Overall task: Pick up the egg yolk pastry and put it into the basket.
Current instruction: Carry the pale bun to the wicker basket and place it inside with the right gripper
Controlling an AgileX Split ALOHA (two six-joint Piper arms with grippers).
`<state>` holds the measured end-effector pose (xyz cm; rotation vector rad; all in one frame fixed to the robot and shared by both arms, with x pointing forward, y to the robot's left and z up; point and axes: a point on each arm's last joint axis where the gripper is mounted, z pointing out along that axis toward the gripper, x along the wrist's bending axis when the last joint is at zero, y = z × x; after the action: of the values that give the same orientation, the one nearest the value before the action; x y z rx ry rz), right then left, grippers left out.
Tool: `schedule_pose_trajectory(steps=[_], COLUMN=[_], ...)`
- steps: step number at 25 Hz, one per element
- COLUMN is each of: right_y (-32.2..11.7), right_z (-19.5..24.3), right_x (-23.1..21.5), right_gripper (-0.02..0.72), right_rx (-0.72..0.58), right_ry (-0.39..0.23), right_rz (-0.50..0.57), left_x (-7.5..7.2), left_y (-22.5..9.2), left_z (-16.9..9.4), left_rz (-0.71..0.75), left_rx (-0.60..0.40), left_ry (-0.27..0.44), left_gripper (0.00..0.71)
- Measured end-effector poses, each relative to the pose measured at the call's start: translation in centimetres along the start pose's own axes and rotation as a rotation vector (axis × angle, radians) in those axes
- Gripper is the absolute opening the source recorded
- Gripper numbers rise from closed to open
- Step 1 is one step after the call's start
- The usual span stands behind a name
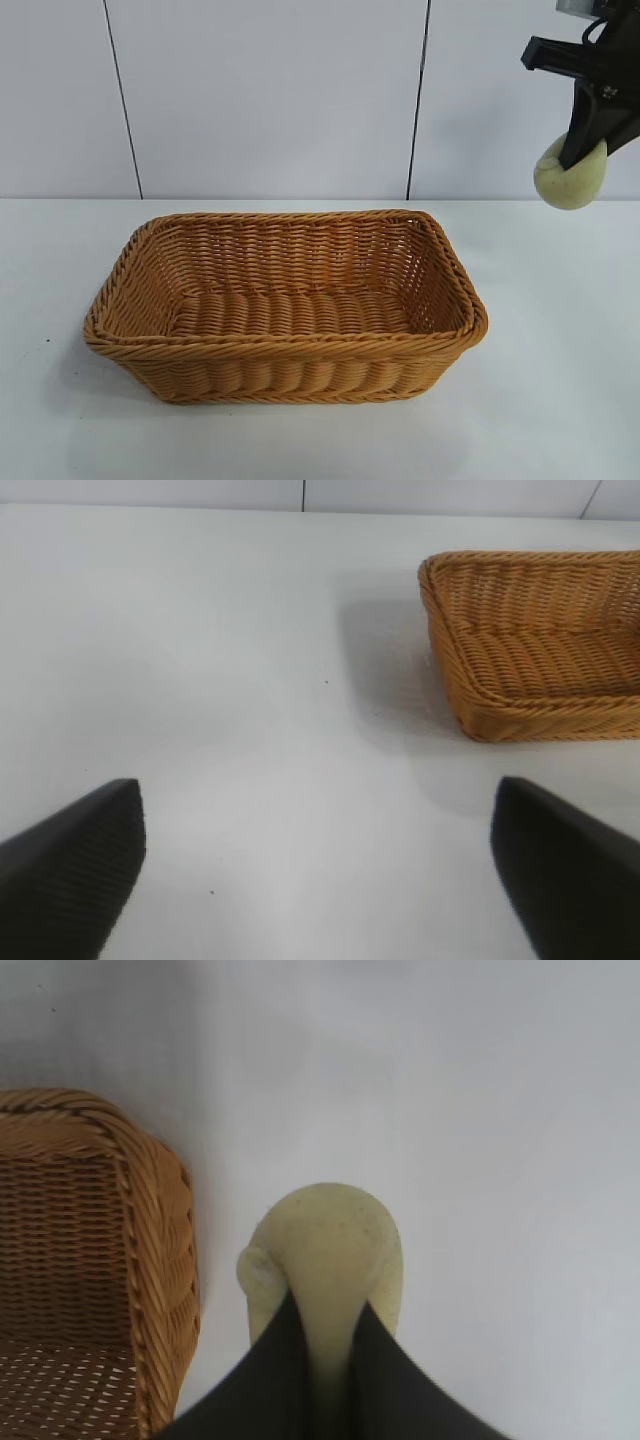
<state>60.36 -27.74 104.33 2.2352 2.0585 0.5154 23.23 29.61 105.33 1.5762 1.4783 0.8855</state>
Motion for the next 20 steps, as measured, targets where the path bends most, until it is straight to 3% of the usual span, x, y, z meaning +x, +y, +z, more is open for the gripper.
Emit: schedule_pose_trajectory(steps=[7,15,20], right_y=[-1.1,-4.4,-6.2], right_z=[-0.3,0.4,0.4], right_x=[4.7,14.2,18.0], right_gripper=[0.019,0.018,0.018], right_rx=[-0.003,-0.048,-0.083], right_ry=[0.047,0.156,0.216], right_rz=[-0.118,-0.317,-0.365], left_x=[0.0,0.0,0.0], left_y=[0.0,0.0,0.0], left_z=[0.0,0.0,0.0], left_rz=[0.0,0.0,0.0], left_rx=[0.0,0.0,0.0], left_ry=[-0.001,-0.001,-0.001], left_gripper=[0.689,0.689,0.689])
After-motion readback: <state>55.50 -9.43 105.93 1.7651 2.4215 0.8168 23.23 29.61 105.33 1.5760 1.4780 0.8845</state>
